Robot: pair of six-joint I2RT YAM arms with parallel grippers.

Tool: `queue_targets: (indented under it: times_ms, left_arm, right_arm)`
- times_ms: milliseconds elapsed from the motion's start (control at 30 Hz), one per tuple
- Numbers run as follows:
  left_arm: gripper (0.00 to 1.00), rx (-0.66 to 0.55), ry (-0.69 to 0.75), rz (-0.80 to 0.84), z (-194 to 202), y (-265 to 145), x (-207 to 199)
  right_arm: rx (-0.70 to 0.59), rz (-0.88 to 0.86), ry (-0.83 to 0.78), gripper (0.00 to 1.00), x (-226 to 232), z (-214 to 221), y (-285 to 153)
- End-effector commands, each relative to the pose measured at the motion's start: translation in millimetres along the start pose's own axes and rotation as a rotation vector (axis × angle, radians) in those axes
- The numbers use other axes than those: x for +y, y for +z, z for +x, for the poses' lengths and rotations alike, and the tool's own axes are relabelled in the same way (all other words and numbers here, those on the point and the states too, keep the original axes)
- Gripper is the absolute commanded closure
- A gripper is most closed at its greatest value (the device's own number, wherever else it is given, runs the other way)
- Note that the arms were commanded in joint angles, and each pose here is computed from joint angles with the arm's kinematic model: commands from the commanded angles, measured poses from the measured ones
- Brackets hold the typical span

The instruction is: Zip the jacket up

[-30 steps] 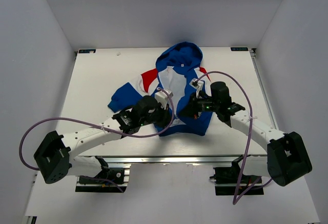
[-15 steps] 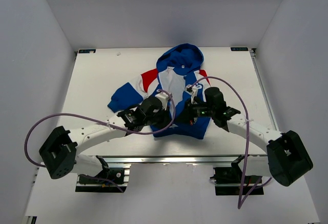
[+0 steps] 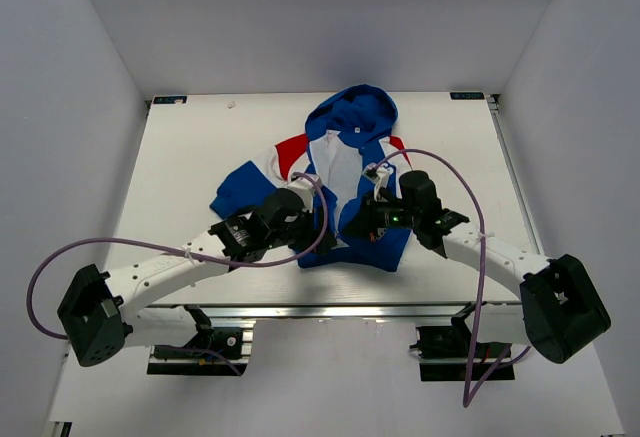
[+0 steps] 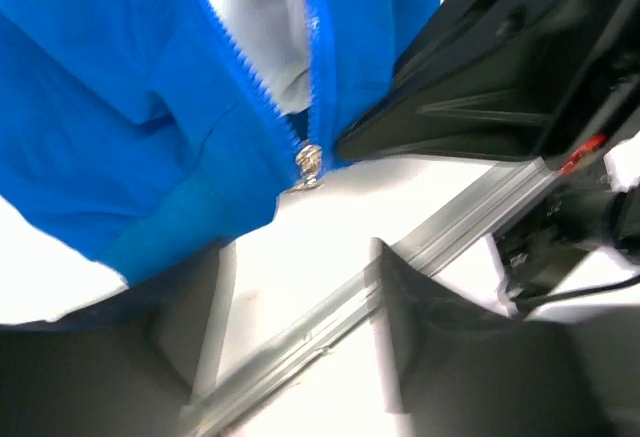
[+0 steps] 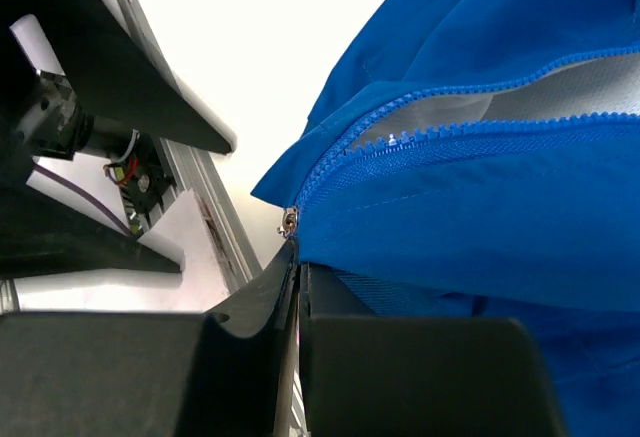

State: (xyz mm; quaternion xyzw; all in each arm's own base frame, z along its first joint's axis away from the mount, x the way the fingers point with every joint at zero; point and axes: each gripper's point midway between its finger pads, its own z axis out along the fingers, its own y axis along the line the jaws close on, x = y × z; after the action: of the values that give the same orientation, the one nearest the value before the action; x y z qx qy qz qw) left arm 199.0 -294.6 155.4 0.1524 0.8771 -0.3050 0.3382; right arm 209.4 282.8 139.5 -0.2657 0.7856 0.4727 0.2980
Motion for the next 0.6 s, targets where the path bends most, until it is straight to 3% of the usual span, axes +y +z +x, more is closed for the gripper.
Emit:
queue_targets:
  times_ms: [0, 100, 333, 433, 567]
  left_arm:
    - [0.19, 0.017, -0.031, -0.042, 5, -7, 6]
    - [0.02, 0.008, -0.078, -0.082, 5, -6, 18]
    - [0.02, -0.056, -0.268, 0.165, -16, -2, 32]
    - [0.02, -0.120, -0.261, 0.357, -33, -11, 17]
    - [0.02, -0.065, -0.269, 0.488, -22, -7, 8]
  right_arm:
    - [-0.057, -0.026, -0.032, 1.00, 9, -16, 0]
    - [-0.058, -0.036, -0.035, 1.00, 12, -17, -1]
    - [-0.058, -0.034, -0.033, 1.00, 12, -14, -4]
    - [-0.057, -0.029, -0.035, 1.00, 11, -13, -4]
    - [-0.062, -0.030, -0.043, 1.00, 13, -15, -5]
